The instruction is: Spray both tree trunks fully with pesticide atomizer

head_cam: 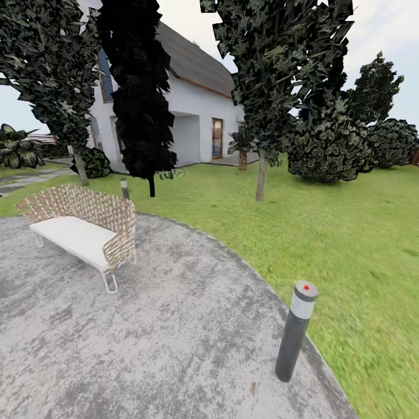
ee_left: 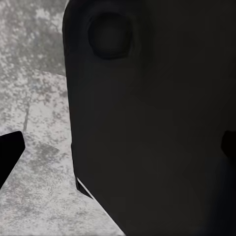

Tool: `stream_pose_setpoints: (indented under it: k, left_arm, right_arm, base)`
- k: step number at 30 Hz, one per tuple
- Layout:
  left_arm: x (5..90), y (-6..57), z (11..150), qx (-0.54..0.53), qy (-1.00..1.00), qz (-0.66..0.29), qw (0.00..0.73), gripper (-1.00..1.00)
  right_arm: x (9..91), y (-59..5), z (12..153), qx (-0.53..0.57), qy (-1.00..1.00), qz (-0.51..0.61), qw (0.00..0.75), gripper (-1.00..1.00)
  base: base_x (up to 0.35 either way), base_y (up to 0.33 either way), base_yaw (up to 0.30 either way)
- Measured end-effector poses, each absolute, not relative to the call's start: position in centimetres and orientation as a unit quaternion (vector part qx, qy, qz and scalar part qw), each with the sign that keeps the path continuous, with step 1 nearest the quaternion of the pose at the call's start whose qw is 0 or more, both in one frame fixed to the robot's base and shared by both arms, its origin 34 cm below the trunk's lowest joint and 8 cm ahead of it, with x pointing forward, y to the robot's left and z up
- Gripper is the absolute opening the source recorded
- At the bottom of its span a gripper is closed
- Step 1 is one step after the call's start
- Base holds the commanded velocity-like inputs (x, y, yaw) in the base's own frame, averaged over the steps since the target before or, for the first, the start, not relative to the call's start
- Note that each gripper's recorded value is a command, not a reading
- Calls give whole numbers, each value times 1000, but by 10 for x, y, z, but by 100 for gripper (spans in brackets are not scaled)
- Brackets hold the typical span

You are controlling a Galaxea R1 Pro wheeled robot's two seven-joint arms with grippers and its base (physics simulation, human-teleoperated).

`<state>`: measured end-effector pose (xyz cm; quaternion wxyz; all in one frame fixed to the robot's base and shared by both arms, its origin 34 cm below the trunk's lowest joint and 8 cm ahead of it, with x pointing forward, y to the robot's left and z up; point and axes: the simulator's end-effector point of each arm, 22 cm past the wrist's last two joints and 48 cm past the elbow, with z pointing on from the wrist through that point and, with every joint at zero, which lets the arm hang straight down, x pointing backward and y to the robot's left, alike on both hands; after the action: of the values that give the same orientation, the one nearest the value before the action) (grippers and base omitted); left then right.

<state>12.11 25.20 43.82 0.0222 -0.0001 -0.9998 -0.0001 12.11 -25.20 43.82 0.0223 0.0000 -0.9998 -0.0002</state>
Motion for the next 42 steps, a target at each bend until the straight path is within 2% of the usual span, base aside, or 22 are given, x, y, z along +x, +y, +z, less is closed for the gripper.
stream_pose_setpoints:
  k: [15,30,31,32,33,34,37,42]
  left_arm:
    - [120,234,438,4,-1000,13,20,100]
    - [200,279,441,-2,-997,-15,-75,100]
    - [262,288,456,-5,-981,-21,-194,100]
    - [331,287,478,-8,-963,-21,-269,100]
    - [355,286,488,-8,-955,-20,-297,100]
    - [362,285,492,-8,-952,-20,-305,100]
    - [416,279,522,-6,-930,-16,-366,100]
    - [447,279,545,-2,-911,-16,-411,100]
  right_arm:
    - [153,-205,439,3,-999,-31,-12,100]
    - [200,-243,441,3,-996,-5,-84,100]
    - [263,-243,459,2,-977,-5,-213,100]
    - [337,-243,486,1,-955,-5,-297,100]
    - [402,-242,519,2,-930,-5,-368,100]
    - [403,-241,519,2,-930,-6,-368,100]
    - [478,-234,559,-1,-902,-12,-432,100]
    - [493,-236,560,-2,-902,-11,-433,100]
  base:
    - [0,0,0]
    - [0,0,0]
    - [0,0,0]
    - [0,0,0]
    - [0,0,0]
    - [0,0,0]
    - [0,0,0]
    - [0,0,0]
